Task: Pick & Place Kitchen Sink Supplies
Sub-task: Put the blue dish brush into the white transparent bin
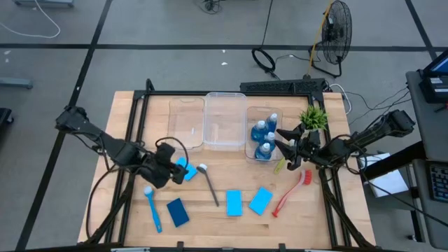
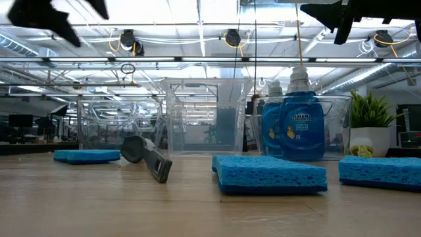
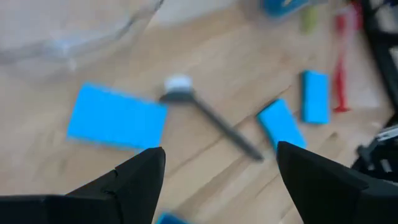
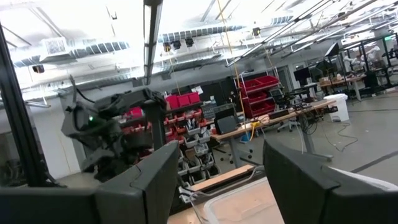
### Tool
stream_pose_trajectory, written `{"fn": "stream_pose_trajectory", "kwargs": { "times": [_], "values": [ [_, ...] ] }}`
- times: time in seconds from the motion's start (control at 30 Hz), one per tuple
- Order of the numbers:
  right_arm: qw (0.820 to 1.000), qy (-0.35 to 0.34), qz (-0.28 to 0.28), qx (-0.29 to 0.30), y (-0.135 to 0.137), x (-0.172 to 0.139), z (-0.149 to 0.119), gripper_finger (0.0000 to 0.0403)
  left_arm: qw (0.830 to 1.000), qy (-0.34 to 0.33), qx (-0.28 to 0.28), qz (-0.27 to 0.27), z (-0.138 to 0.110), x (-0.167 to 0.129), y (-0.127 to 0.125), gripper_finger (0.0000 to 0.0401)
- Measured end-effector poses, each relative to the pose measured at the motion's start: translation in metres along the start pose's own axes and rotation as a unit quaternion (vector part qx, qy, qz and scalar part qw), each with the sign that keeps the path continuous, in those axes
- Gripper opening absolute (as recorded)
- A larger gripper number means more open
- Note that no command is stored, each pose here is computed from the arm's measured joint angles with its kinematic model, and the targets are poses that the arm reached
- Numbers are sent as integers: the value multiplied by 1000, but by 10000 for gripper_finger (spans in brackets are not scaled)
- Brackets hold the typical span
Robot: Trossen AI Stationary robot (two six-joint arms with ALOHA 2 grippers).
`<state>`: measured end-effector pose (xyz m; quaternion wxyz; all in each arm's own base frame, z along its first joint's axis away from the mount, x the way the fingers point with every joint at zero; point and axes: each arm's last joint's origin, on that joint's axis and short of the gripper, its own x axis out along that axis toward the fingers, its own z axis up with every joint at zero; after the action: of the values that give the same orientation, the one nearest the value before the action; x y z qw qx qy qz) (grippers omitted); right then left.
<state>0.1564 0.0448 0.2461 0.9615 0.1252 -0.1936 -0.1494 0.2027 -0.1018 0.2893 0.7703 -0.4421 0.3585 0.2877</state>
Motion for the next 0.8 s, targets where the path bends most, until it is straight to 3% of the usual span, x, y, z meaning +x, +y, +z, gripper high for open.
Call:
{"fn": "stream_pose_trajectory", "kwargs": {
  "times": [0.37, 0.8],
  "values": [
    [1000, 1, 0, -1, 0, 0, 0, 220, 997, 30, -41, 53, -21, 5, 5, 328],
    [1000, 2, 0, -2, 0, 0, 0, 219, 998, -15, -26, 48, -13, 7, 4, 310]
  ]
}}
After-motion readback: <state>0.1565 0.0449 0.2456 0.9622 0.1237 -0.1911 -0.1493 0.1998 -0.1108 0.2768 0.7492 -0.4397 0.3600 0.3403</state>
